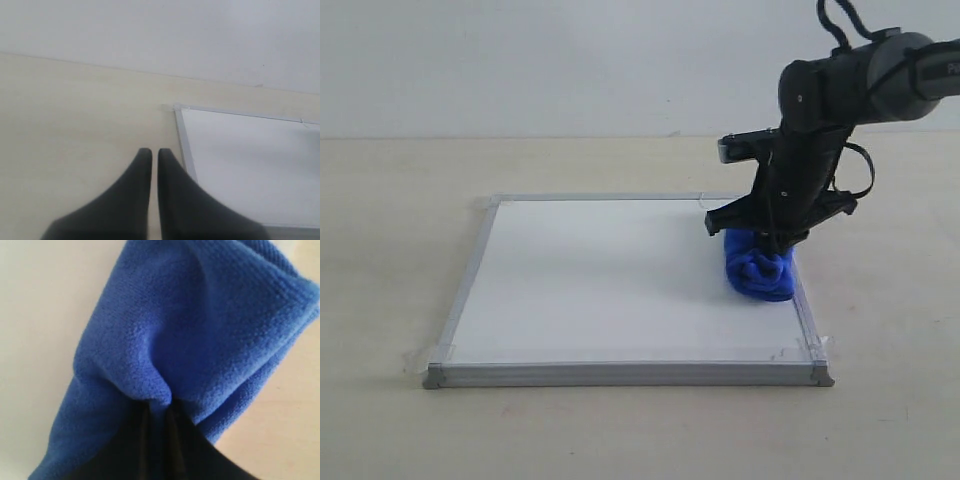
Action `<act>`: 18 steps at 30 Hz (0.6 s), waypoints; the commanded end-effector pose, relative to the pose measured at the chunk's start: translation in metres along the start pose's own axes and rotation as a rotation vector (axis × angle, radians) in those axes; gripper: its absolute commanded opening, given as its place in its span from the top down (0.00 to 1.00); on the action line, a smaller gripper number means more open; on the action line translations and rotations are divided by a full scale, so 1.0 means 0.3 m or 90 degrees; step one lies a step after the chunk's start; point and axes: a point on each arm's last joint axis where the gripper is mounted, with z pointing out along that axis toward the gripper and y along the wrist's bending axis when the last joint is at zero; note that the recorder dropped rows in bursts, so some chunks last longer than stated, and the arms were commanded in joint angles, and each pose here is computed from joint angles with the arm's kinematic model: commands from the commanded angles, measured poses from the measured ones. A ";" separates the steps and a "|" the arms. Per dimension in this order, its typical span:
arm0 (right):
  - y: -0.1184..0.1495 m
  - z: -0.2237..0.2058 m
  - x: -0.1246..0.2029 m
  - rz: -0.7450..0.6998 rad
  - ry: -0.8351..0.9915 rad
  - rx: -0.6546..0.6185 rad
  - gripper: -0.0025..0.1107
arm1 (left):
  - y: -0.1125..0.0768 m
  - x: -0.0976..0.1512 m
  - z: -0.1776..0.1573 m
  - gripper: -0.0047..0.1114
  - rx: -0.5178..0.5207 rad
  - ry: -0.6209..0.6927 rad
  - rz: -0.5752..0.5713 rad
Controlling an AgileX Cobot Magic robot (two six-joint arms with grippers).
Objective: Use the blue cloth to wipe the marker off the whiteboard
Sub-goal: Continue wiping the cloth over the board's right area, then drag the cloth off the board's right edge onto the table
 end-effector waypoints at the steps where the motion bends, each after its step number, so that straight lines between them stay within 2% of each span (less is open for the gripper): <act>1: -0.006 0.040 0.029 -0.018 0.048 0.019 0.98 | 0.001 0.004 0.001 0.92 -0.002 0.001 0.005; 6: 0.180 0.039 0.036 -0.136 0.012 -0.009 0.98 | 0.001 0.004 0.001 0.92 -0.002 0.001 0.005; 9: 0.258 0.037 0.053 -0.197 0.010 -0.015 0.98 | 0.001 0.004 0.001 0.92 -0.002 0.001 0.005; 12: 0.290 0.024 0.070 -0.228 0.024 -0.016 0.98 | 0.001 0.004 0.001 0.92 -0.002 0.001 0.005; 18: 0.271 -0.072 0.100 -0.275 0.016 -0.011 0.98 | 0.001 0.004 0.001 0.92 -0.002 0.001 0.005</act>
